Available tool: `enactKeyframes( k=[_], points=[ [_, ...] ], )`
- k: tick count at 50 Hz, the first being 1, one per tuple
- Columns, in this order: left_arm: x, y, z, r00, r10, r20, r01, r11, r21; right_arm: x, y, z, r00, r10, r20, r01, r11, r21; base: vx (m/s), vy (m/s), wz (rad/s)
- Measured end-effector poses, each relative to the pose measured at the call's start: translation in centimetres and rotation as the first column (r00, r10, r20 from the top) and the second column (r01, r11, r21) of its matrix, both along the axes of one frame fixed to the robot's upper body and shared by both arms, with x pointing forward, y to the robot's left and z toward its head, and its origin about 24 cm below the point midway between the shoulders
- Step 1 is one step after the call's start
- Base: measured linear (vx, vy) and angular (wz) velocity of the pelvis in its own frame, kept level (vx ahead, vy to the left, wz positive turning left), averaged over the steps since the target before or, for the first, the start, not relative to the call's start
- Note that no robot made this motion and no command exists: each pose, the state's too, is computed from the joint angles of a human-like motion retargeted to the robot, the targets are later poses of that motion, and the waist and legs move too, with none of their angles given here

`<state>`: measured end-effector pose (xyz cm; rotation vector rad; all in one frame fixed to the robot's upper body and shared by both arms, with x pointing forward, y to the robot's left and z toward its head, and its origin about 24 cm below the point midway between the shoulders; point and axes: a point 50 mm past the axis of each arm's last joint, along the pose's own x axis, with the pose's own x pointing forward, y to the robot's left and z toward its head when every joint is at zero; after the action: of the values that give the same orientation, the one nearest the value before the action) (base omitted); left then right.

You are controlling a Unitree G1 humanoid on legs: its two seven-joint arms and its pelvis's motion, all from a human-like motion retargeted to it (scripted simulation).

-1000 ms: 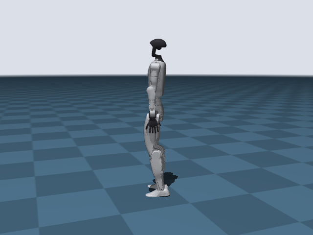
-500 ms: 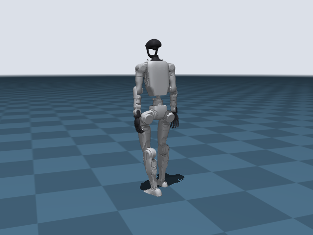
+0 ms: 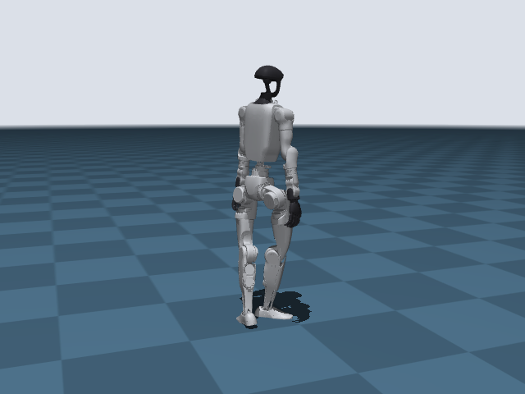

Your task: In place motions

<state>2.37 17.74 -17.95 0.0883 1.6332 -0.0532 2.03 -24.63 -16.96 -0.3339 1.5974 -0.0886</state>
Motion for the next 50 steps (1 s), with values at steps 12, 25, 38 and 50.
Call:
enactKeyframes(
  k=[12, 25, 38, 50],
  points=[
    [1.0, -0.9, -0.1, 0.996, -0.076, 0.042, 0.076, 0.997, 0.010, -6.6, 3.8, -0.3, 0.969, -0.075, -0.235, 0.094, 0.993, 0.071, 0.14, -0.12, -0.81],
    [-0.3, -0.6, -0.1, 1.000, 0.022, -0.009, -0.022, 0.999, 0.033, 4.3, 4.2, -0.5, 0.976, 0.210, 0.066, -0.218, 0.960, 0.176, 0.06, -0.04, -0.99],
    [-1.7, -1.5, -0.1, 0.998, 0.054, -0.043, -0.054, 0.998, -0.010, 5.9, 4.9, -0.3, 0.939, 0.335, 0.076, -0.343, 0.920, 0.189, 0.20, 0.06, -1.25],
    [0.2, -0.9, -0.1, 0.996, 0.086, 0.032, -0.086, 0.996, 0.009, -5.0, 3.9, -0.3, 0.967, 0.104, -0.233, -0.079, 0.990, 0.113, 0.21, 0.05, -0.45]
  ],
)
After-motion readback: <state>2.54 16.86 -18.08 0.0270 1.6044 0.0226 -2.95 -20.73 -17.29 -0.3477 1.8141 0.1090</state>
